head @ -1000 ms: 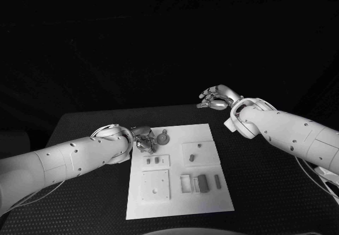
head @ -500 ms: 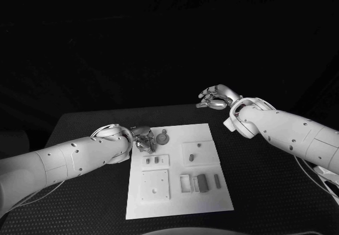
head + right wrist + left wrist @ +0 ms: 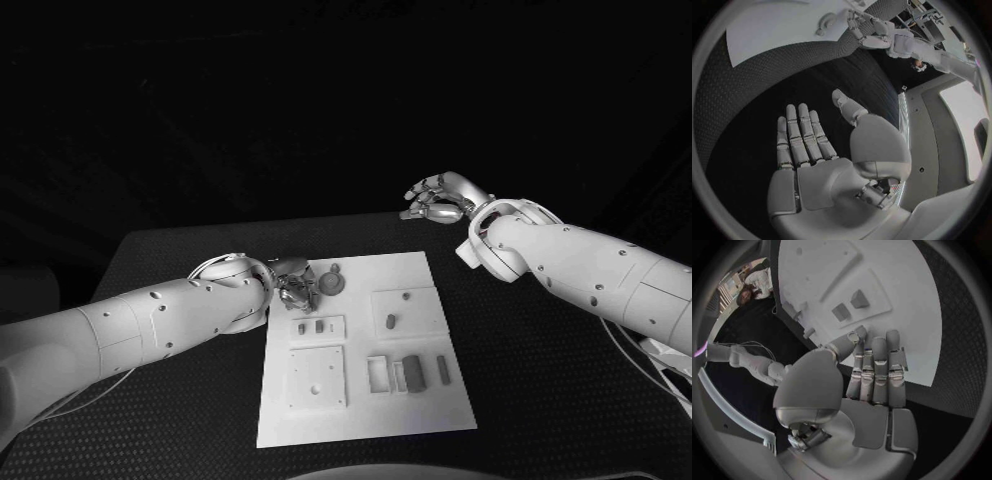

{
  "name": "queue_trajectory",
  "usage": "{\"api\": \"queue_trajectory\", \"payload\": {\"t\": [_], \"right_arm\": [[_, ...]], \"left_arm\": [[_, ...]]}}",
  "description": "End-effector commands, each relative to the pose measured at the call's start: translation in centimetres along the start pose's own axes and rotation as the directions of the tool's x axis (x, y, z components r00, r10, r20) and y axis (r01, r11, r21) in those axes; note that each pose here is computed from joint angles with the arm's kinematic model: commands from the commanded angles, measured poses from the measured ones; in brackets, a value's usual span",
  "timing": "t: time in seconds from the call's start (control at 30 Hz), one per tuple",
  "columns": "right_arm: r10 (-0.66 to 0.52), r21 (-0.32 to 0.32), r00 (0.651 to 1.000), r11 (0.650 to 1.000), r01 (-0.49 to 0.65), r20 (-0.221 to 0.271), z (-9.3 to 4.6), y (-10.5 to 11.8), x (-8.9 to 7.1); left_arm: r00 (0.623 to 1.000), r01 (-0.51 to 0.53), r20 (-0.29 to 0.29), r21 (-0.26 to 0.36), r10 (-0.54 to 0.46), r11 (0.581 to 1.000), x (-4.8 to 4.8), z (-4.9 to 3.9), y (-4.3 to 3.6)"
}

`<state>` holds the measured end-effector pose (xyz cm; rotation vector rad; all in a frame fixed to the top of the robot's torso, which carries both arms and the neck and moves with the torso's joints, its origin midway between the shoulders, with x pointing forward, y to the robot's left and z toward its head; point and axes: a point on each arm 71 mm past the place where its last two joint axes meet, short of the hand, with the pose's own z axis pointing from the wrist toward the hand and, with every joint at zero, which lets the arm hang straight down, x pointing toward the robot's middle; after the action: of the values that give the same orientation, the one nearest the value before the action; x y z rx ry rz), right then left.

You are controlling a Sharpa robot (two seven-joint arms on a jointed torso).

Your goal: Assemble the parts on the task board

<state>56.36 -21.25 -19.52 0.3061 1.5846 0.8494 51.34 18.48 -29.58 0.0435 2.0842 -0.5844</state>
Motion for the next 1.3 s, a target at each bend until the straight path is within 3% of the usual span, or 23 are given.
{"api": "queue_trajectory", "payload": {"t": [0.03,0.43,1.1,1.3], "right_arm": [[0.0,-0.013,1.0,1.0,-0.001,-0.013,0.0,0.2,0.2],[0.0,-0.012,1.0,1.0,0.0,-0.013,0.0,0.1,0.2],[0.0,-0.012,1.0,1.0,0.0,-0.009,0.0,0.1,0.1],[-0.001,-0.011,1.0,1.0,0.001,-0.009,0.0,0.1,0.1]], "left_arm": [[1.0,-0.01,-0.014,-0.003,0.01,1.0,0.63,0.22,-0.25],[0.997,-0.029,-0.079,-0.036,0.026,0.999,1.26,0.29,0.23],[0.998,0.007,-0.061,-0.036,-0.009,0.999,1.13,0.11,0.54],[0.997,0.004,-0.08,-0.044,-0.008,0.999,1.22,0.03,0.78]]}}
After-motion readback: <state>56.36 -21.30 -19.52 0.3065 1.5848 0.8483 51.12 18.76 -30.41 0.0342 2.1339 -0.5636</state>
